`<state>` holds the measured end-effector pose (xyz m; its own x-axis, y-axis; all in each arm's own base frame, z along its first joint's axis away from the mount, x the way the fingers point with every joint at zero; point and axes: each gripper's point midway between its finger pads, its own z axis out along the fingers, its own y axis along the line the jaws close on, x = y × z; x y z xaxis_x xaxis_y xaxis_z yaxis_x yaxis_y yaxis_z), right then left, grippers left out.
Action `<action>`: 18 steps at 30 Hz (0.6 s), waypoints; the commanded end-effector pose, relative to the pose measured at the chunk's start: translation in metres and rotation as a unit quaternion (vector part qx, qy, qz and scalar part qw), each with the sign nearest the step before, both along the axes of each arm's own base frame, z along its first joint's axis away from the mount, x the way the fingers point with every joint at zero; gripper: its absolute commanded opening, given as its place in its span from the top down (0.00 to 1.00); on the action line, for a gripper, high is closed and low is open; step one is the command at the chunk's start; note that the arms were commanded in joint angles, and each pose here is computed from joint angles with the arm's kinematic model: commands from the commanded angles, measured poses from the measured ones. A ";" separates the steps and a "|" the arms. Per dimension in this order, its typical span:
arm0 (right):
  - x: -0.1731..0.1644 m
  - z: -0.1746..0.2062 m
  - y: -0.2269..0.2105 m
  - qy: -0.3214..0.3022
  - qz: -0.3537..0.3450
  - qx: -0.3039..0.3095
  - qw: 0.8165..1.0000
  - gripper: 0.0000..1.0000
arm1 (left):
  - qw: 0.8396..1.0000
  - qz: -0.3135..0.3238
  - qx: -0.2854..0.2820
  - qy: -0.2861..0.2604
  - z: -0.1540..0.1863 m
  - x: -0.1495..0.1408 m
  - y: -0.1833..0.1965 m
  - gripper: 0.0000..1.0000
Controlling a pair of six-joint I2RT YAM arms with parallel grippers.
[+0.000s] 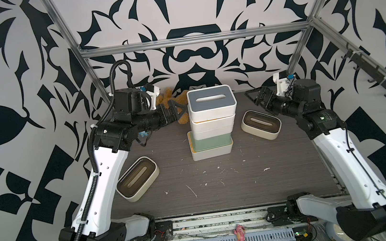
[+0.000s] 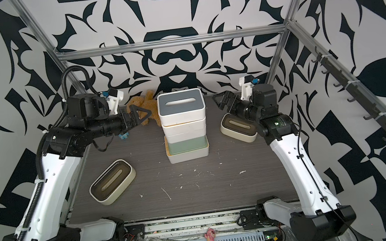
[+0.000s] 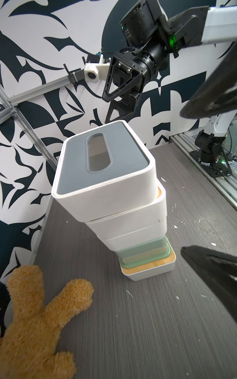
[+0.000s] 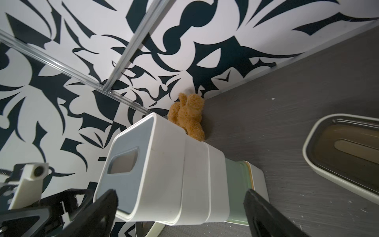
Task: Stack the tissue boxes
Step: Place the tissue box at the tissue box, then pick up the tissue box from the center of the board.
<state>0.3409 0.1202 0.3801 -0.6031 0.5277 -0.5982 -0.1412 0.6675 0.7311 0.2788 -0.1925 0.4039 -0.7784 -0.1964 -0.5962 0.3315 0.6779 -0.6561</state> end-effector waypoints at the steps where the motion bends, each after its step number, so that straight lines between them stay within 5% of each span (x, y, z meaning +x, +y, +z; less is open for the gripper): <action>1: -0.005 -0.022 -0.029 0.041 -0.072 -0.037 0.996 0.01 | 0.999 0.007 0.030 -0.024 -0.008 -0.012 0.014 0.01; 5: -0.009 -0.058 -0.062 0.104 -0.162 -0.071 0.979 0.01 | 0.997 0.035 0.051 -0.046 -0.021 -0.022 0.030 0.01; 10: -0.024 -0.110 -0.104 0.202 -0.272 -0.105 0.935 0.01 | 0.991 0.080 0.055 -0.092 -0.033 -0.034 0.051 0.01; 18: -0.018 -0.181 -0.123 0.318 -0.344 -0.043 0.882 0.01 | 0.986 0.108 0.030 -0.125 -0.070 -0.038 0.059 0.01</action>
